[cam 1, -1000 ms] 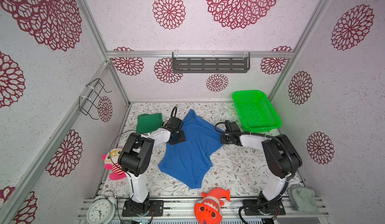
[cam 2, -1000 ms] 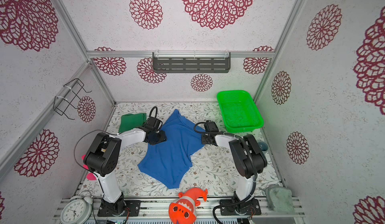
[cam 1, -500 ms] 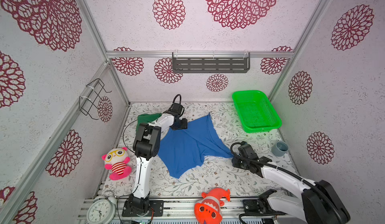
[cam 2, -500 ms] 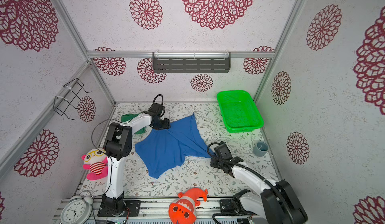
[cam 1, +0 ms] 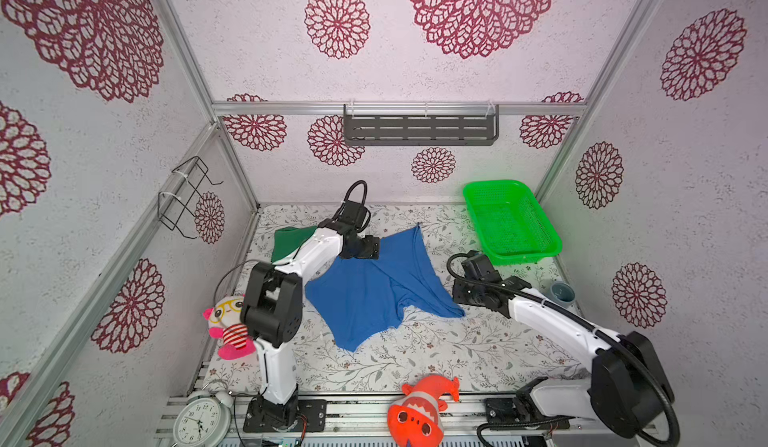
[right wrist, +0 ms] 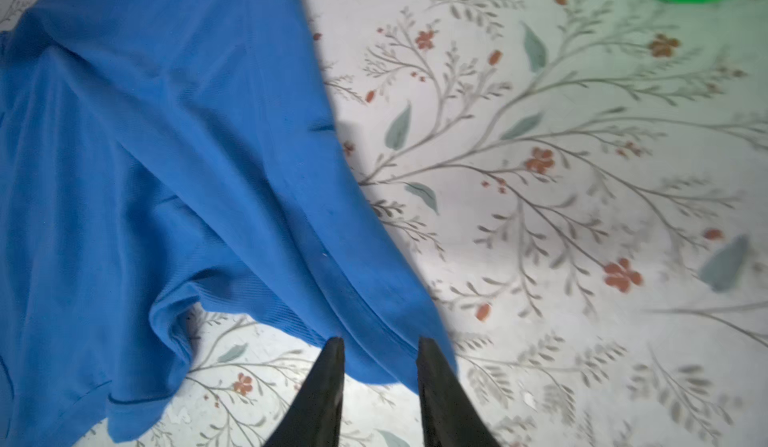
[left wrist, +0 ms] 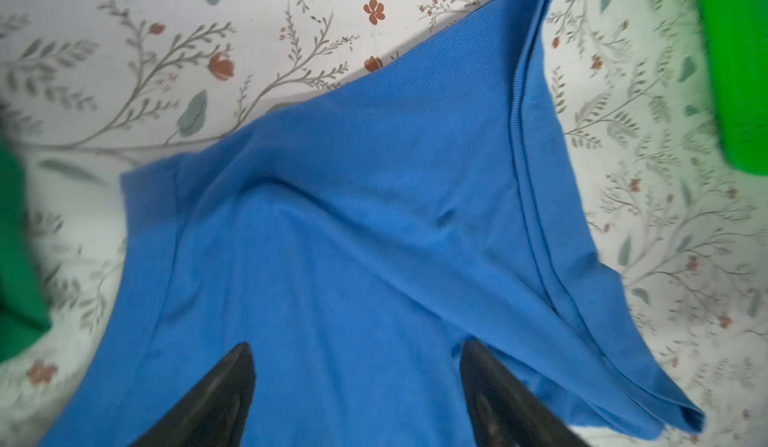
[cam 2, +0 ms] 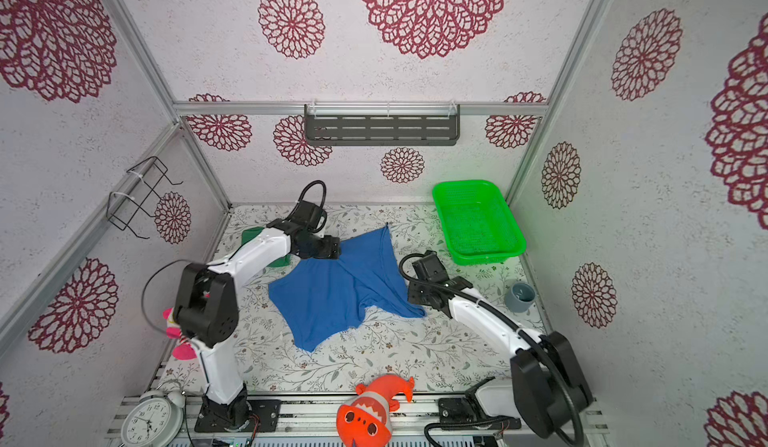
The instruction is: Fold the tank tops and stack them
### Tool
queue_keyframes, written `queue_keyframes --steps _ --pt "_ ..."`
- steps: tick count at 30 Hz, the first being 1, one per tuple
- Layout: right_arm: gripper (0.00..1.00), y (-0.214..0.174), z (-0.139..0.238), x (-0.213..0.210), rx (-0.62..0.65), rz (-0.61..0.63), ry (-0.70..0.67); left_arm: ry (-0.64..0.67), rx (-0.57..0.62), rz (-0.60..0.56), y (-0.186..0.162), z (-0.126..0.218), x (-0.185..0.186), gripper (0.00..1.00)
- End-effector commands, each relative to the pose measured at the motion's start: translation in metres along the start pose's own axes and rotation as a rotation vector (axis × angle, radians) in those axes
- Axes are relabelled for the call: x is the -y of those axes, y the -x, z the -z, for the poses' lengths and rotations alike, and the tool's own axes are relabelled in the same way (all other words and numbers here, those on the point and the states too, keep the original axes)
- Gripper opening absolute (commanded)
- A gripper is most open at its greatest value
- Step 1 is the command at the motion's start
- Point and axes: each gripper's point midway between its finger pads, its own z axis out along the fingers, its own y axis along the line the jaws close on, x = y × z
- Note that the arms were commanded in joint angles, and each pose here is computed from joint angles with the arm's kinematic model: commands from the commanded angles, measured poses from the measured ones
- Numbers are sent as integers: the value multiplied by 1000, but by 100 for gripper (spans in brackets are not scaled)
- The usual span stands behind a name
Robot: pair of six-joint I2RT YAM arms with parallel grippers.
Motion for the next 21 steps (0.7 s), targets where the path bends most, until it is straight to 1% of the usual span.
queue_keyframes --steps 1,5,7,10,14,17,19,21 --pt "31 25 -16 -46 34 75 121 -11 -3 165 -46 9 -2 77" --pt "30 21 -50 -65 -29 113 154 10 -70 263 -111 7 -4 73" --pt "30 17 -62 -71 -57 114 178 23 -104 289 -137 6 -4 70" --pt "30 8 -77 -71 -94 115 175 53 -159 321 -169 4 -11 67" --pt "30 -6 -86 -54 -123 112 116 108 -231 341 -205 5 -27 66" --pt "31 -20 -86 -34 -144 92 61 199 -290 329 -230 9 -49 66" --pt "32 -34 -80 -18 -165 75 14 262 -330 324 -240 14 -66 66" --pt "32 -50 -73 -5 -181 43 -5 310 -347 329 -243 19 -82 66"
